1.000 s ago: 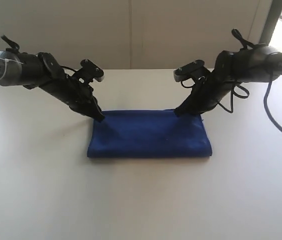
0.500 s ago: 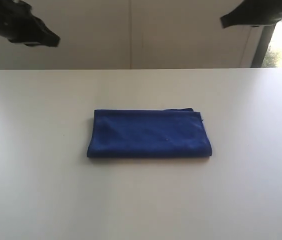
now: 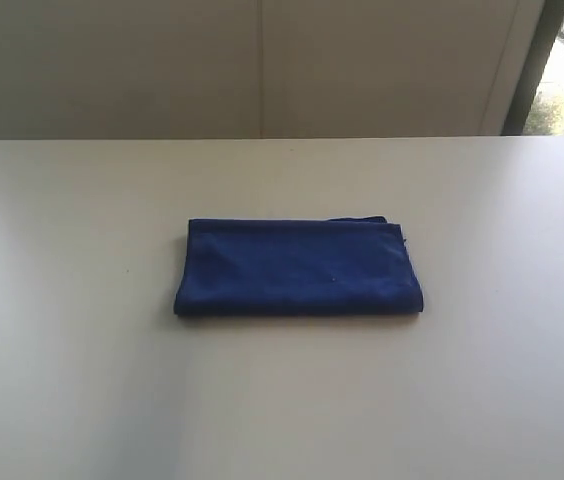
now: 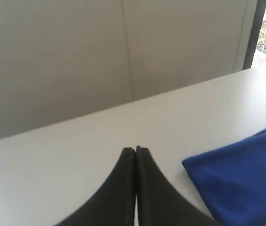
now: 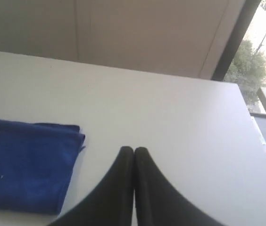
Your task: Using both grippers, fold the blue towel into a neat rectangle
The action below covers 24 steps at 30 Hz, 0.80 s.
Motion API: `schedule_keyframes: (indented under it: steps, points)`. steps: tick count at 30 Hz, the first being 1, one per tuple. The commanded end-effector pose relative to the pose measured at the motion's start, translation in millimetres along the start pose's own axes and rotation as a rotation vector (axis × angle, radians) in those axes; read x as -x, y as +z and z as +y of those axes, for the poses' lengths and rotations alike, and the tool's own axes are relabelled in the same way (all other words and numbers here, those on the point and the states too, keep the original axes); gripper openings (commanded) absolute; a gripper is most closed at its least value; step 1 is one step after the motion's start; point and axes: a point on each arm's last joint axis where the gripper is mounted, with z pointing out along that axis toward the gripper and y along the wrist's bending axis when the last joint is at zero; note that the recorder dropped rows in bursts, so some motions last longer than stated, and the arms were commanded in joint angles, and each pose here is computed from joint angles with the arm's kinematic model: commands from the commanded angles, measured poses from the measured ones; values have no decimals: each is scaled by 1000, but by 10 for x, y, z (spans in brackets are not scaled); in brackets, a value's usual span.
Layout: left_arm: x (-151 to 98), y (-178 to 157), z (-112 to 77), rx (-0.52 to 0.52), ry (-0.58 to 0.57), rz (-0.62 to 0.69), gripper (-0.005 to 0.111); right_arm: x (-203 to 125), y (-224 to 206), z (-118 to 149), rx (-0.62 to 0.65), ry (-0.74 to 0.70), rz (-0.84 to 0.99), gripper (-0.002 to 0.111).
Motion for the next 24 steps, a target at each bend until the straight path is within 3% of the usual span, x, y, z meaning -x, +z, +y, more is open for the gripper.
schedule_keyframes:
  steps: [1, 5, 8, 14, 24]
  points:
    - [-548, -192, -178, -32, -125, 57, 0, -436, -172, 28, -10, 71, 31, 0]
    - [-1064, -290, -304, -49, -185, 151, 0, -759, -231, 58, -16, 170, 53, 0]
    - [-1249, -330, -347, -36, -334, 153, 0, -922, -235, 75, -18, 243, 81, 0]
    - [-1667, -379, -478, -90, -379, 280, 0, -1396, -230, 110, -36, 294, 178, 0]
    - [-1998, -445, -540, -73, -425, 376, 0, -1681, -259, 110, -69, 306, 183, 0]
